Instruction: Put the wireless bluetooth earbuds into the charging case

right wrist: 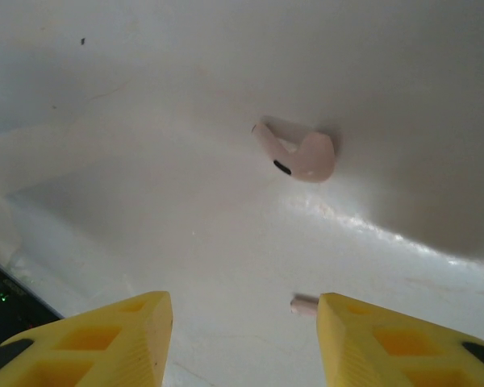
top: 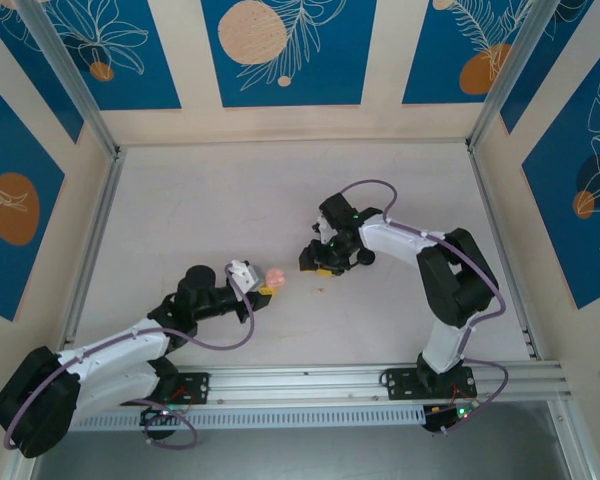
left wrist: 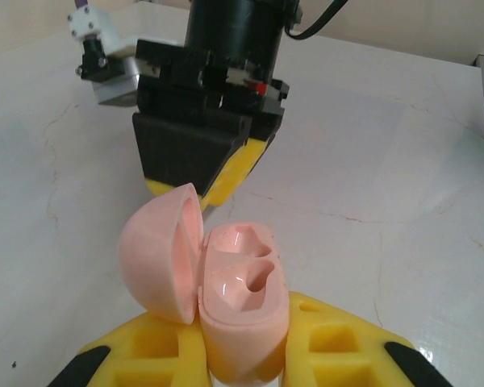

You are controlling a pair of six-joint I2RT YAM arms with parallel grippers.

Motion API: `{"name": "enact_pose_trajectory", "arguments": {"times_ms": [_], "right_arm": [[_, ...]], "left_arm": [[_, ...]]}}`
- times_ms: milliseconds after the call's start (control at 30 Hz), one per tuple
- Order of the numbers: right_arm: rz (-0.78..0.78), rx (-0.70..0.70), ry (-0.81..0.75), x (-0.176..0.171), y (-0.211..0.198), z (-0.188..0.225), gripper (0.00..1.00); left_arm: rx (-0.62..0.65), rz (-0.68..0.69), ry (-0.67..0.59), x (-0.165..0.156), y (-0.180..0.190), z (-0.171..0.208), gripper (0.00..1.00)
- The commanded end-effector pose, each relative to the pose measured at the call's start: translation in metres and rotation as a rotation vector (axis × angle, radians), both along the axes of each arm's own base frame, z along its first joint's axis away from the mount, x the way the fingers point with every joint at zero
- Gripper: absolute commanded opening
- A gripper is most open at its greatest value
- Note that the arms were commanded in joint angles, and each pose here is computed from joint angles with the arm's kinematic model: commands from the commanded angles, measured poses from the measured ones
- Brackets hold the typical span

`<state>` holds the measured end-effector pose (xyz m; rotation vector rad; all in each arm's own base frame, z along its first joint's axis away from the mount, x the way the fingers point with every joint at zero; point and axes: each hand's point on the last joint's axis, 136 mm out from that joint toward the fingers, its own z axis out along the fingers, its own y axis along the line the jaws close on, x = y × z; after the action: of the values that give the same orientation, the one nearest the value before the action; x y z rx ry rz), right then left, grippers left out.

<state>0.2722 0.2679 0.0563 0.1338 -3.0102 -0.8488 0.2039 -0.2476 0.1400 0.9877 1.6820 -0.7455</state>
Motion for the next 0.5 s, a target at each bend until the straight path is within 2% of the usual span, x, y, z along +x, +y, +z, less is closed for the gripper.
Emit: {"name": "enact_pose_trajectory", "arguments": {"times_ms": [0,467], "right_arm": [[0.000,0.030,0.035,0.001,0.011,0.001,0.50],[-0.001,0.029,0.065,0.017,0.020,-0.020,0.51]], "left_arm": [[-0.013,0.023,-0.021,0.005,0.004,0.005,0.18],[-0.007,0.043,-0.018,0.007,0.007,0.003,0.18]]}}
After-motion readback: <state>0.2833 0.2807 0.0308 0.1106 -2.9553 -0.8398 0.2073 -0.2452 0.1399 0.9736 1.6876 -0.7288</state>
